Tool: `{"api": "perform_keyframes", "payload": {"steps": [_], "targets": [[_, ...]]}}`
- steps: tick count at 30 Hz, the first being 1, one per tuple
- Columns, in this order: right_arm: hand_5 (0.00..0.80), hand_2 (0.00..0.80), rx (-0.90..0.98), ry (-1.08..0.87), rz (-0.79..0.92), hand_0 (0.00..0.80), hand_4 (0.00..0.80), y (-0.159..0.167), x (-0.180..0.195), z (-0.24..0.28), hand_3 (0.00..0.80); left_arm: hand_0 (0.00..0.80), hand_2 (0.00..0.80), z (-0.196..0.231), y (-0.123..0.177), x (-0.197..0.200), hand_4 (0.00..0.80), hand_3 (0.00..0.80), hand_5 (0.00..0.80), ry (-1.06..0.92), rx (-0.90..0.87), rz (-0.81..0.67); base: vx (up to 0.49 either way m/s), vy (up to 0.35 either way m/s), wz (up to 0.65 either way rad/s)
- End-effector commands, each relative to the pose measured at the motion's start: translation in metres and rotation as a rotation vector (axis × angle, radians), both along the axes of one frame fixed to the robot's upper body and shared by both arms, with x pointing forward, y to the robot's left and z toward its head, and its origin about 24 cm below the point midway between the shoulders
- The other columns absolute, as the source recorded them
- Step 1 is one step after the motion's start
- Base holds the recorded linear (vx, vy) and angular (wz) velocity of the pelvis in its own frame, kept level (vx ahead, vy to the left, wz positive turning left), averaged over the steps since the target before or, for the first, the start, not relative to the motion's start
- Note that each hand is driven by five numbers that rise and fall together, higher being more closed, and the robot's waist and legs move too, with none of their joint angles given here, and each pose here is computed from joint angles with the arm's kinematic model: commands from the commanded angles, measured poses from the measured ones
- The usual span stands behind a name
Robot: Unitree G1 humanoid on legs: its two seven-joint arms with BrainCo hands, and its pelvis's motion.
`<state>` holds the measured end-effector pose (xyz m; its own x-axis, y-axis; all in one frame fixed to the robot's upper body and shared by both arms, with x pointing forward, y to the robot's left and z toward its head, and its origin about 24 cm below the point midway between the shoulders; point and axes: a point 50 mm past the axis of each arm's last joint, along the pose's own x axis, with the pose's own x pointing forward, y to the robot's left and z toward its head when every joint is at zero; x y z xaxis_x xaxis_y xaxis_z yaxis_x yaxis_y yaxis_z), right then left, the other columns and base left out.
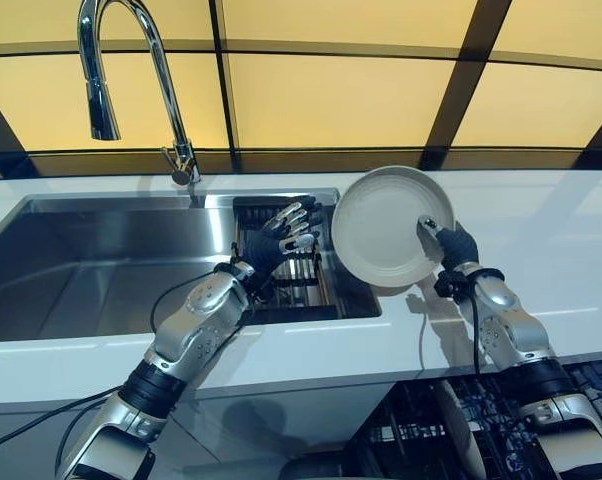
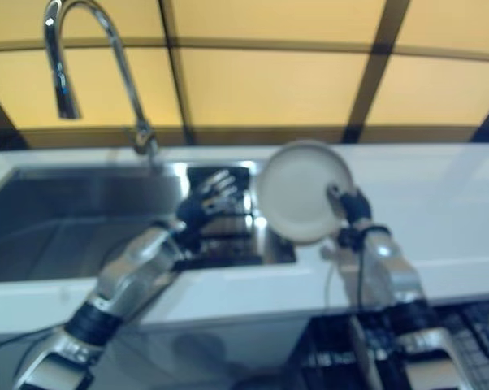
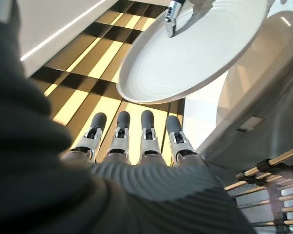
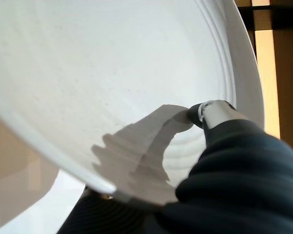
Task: Take plates into dishwasher
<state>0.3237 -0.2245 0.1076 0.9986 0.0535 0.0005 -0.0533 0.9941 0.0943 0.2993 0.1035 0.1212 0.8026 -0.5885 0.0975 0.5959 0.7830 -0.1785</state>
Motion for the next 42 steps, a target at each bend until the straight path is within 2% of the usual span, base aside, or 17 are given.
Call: {"api": "perform_keyframes", "payload": {"steps": [1,15,28,38,42], "targets": [[0.8,0.8,-0.043,-0.265,0.024,0.8,0.8,0.006,0.004,0.056,0.8,0.0,0.0,0.013,-0.013,0.013,0.0,0.0,0.0,-0.039,0.008,-0.024,0.0,0.0,0.0],[0.8,0.8,-0.168,-0.304,0.023,0.8,0.8,0.016,0.005,0.063,0.8,0.0,0.0,0.02,-0.041,0.007,0.0,0.0,0.0,0.002,-0.042,-0.199,0.0,0.0,0.0],[0.8,0.8,-0.169,-0.289,0.068,0.8,0.8,0.026,0.004,0.057,0.8,0.0,0.0,0.026,-0.057,-0.002,0.0,0.0,0.0,0.024,-0.072,-0.328,0.0,0.0,0.0],[0.8,0.8,-0.184,-0.307,0.126,0.8,0.8,0.038,0.0,0.055,0.8,0.0,0.0,0.019,-0.058,-0.006,0.0,0.0,0.0,0.087,-0.09,-0.359,0.01,-0.001,0.05],[0.8,0.8,-0.191,-0.333,0.082,0.8,0.8,0.034,-0.002,0.06,0.8,0.0,0.0,0.018,-0.051,-0.003,0.0,0.0,0.0,0.1,-0.112,-0.298,0.0,0.0,0.0]]}}
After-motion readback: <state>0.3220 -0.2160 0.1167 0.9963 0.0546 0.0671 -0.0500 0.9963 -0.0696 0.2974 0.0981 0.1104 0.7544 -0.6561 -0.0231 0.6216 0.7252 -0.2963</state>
